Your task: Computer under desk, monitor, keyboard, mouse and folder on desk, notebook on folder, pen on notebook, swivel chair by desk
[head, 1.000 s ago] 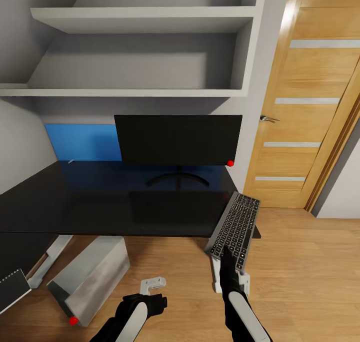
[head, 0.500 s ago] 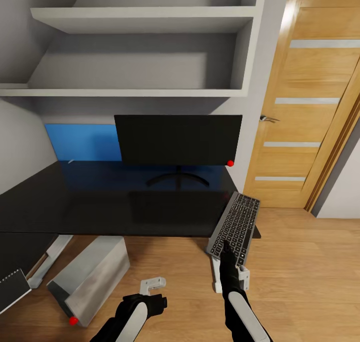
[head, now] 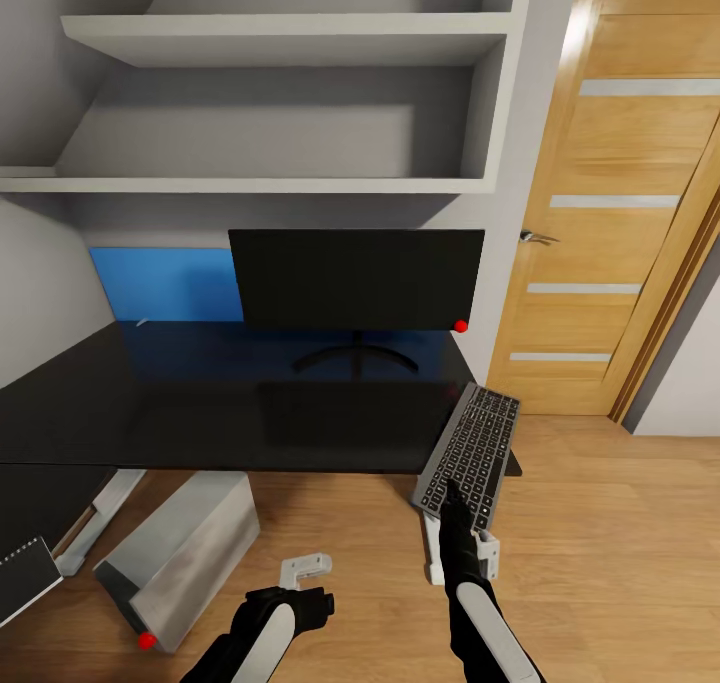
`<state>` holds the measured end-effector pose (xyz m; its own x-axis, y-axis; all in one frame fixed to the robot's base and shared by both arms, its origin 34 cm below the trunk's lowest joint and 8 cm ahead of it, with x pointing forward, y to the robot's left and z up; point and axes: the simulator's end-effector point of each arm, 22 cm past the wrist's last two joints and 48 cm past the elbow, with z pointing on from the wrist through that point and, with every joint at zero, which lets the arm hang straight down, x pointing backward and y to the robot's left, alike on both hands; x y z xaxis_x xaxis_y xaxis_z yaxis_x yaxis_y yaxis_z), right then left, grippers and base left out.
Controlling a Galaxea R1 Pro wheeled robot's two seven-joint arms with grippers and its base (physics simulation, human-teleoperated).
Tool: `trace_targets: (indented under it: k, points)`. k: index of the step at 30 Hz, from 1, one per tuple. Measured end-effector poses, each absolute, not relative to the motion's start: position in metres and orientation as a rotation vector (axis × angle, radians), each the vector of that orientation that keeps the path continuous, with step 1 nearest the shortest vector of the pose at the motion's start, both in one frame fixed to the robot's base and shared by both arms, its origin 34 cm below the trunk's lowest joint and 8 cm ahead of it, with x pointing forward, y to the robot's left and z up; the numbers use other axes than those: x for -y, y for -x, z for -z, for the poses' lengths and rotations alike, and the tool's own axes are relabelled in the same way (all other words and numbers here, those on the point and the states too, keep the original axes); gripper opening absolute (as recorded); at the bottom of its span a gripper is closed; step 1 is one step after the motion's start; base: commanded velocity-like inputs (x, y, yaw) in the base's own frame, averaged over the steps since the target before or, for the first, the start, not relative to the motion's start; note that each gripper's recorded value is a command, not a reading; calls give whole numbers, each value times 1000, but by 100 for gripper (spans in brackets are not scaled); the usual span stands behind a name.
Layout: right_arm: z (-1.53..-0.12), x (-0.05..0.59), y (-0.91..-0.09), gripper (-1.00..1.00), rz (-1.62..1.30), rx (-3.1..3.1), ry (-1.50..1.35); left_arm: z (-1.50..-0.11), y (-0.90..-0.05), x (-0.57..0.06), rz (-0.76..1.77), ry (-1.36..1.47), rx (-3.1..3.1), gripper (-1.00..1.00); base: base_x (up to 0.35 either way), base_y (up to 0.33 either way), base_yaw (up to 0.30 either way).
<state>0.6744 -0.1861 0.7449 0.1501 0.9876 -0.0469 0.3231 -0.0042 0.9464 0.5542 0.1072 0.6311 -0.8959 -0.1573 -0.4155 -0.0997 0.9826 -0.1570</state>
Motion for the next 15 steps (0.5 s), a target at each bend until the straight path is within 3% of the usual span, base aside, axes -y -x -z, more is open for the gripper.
trace_targets:
  k: [6,15]
  points:
    - [-744,186,-674,100,-900,-1334,-1498,-631,-554,-106,185,182,-2688,100,-80,-92,0]
    - [-744,186,-674,100,-899,-1334,-1497,-631,-554,-105,189,182,-2688,100,-254,-85,0]
